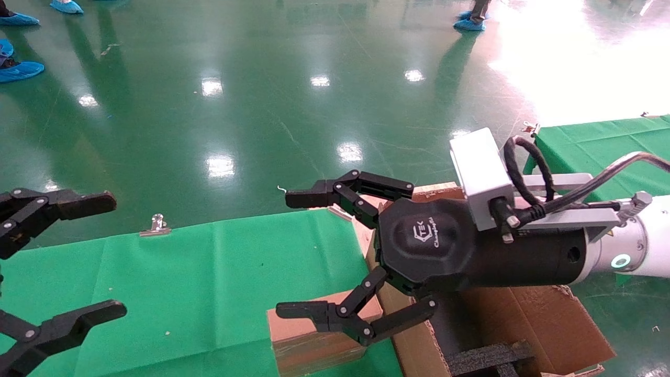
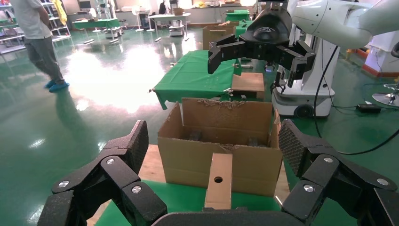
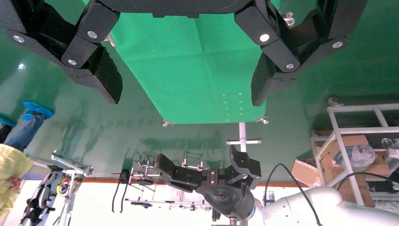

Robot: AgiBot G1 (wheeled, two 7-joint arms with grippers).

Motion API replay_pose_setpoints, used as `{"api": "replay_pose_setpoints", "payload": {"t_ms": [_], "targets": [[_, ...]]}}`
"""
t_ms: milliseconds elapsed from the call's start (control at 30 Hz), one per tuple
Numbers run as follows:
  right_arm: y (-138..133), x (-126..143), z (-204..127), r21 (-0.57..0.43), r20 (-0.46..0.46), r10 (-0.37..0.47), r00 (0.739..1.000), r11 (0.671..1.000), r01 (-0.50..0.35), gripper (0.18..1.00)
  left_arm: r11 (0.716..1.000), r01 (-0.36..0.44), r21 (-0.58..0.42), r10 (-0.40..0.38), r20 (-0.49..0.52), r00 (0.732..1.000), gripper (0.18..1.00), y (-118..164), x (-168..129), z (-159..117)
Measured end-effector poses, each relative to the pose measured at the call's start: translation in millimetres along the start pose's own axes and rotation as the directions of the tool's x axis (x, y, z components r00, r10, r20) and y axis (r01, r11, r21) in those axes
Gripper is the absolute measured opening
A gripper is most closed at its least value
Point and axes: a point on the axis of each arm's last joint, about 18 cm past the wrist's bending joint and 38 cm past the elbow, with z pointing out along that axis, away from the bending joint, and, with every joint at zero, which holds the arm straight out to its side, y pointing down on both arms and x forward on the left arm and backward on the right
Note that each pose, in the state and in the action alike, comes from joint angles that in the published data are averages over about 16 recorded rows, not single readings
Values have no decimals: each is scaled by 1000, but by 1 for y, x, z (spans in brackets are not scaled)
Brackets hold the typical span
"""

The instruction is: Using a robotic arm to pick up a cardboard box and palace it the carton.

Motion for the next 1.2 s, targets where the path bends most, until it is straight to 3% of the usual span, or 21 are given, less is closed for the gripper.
{"api": "replay_pose_setpoints", "payload": {"t_ms": [967,1200], "targets": [[0,0,0,0,0,0,1000,1000,0,1001,1000,0,0,0,0,1000,994,0,0,0],[0,0,0,-1,0,-1,1000,1000,1,1001,1000,0,0,0,0,1000,955,0,0,0]]}}
